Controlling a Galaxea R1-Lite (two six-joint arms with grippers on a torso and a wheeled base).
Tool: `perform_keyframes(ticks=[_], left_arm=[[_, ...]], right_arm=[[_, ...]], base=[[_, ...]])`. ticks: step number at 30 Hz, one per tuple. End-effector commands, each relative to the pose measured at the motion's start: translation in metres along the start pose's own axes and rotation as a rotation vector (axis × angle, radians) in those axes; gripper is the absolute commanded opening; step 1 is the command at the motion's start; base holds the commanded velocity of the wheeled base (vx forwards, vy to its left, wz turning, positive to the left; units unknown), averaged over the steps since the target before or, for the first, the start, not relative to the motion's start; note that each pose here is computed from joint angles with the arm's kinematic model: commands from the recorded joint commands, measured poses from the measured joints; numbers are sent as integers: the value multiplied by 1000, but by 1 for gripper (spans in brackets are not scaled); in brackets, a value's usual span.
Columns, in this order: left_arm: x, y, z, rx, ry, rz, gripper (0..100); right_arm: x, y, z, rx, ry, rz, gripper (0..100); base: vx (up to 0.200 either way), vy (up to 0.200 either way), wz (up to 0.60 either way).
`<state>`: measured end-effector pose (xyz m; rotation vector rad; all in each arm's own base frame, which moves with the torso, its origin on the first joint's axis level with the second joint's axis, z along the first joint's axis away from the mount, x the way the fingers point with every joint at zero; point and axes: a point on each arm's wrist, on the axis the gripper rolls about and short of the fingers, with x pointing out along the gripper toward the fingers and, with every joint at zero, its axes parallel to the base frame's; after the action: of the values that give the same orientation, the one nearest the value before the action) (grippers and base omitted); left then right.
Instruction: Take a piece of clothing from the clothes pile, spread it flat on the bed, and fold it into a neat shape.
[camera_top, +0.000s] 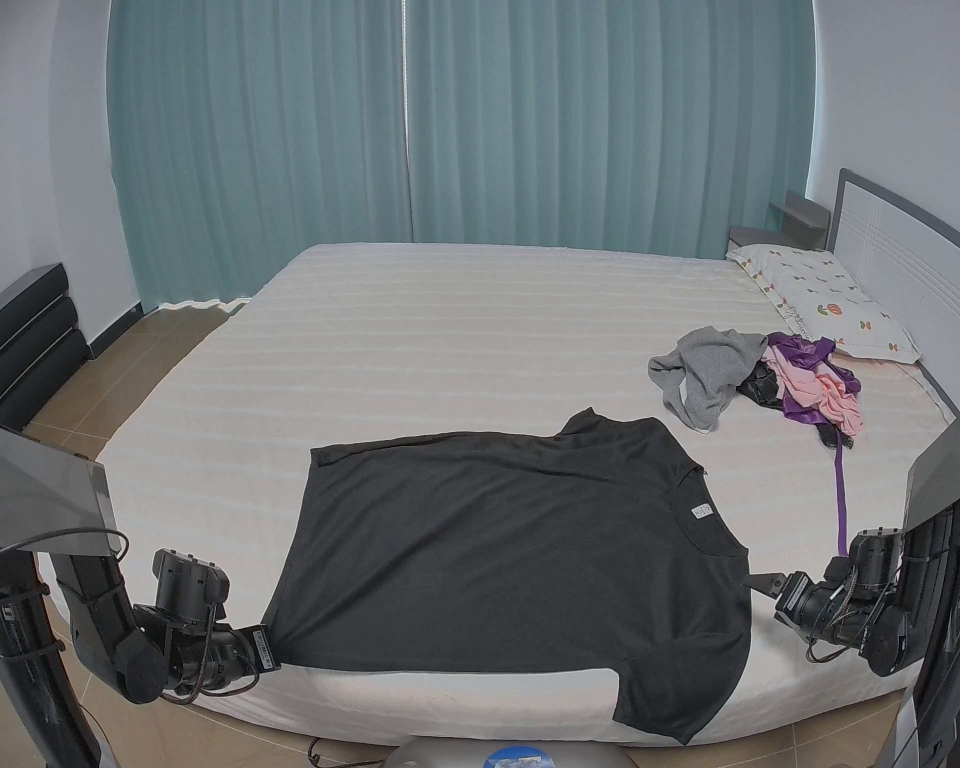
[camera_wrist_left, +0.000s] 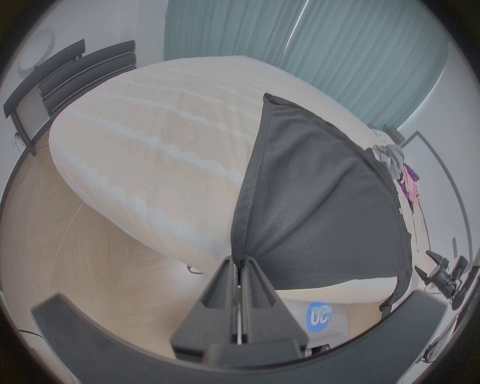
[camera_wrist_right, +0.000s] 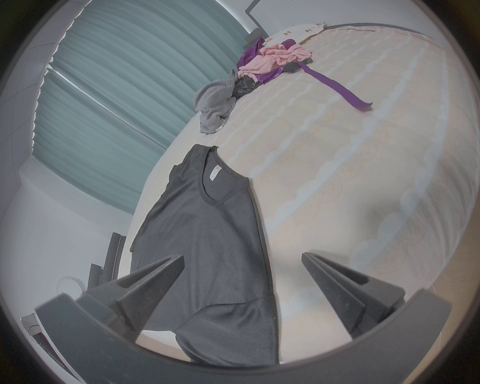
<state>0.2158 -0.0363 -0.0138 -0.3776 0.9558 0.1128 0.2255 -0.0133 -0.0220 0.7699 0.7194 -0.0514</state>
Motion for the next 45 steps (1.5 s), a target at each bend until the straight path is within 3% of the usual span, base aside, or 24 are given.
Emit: perform_keyframes(ticks=[1,13,30,45], left_arm=[[-3,-1,1,22,5,3,0],[-1,2,5,27,-4,11,0],[1,2,7,14,-7,4,0],[3,4,11,-4,-11,-1,0]], right_arm=[[7,-4,-5,-2,24,-12,100],[19,-13,-11,-39,62,-40,100],[48,-7,-8,-67,43,16,100],[30,-2,-7,-72,37,18,100]], base=[[0,0,0],[0,0,0],[0,0,0],[0,0,0]])
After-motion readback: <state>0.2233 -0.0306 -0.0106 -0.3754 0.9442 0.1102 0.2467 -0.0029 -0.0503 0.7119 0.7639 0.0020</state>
